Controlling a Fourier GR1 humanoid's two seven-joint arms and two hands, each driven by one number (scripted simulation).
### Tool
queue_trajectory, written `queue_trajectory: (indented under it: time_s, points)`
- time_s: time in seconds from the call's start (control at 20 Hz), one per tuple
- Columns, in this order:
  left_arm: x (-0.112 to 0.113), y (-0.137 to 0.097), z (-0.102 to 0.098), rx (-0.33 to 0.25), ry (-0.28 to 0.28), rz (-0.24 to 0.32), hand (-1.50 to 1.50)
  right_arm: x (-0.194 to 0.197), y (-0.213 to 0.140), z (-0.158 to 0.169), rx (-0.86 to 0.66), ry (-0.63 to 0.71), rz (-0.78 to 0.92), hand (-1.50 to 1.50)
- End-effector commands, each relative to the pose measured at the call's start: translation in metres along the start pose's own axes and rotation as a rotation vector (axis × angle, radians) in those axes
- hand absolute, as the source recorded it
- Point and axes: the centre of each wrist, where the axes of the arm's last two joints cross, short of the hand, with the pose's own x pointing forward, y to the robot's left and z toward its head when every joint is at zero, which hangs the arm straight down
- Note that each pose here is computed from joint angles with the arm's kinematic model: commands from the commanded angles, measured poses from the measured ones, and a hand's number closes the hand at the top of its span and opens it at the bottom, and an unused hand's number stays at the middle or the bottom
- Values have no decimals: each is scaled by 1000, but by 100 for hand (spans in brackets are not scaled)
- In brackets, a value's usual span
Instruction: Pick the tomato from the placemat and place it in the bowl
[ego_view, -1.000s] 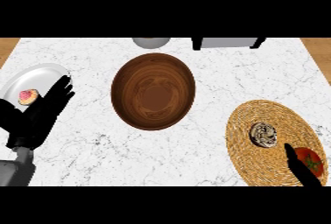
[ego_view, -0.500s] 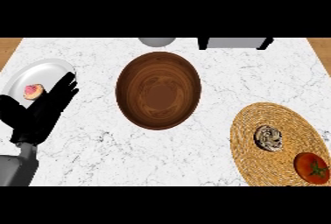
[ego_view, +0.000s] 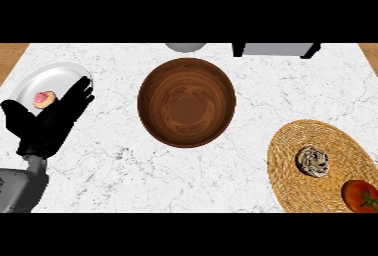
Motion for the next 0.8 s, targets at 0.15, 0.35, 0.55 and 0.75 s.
queue_trajectory:
  time_s: [0.15,0.35,0.55,0.75]
  points:
    - [-2,-4,-2,-14,2,-3,0,56,-19,-18,95,130,156,-150]
    - [-4,13,-7,-25,20,-1,0,85,4,-41,180,197,235,-150]
    - [-5,3,-4,9,18,13,0,106,3,-37,232,218,271,-150]
    - [-12,11,8,11,23,3,0,108,-6,-33,240,232,274,-150]
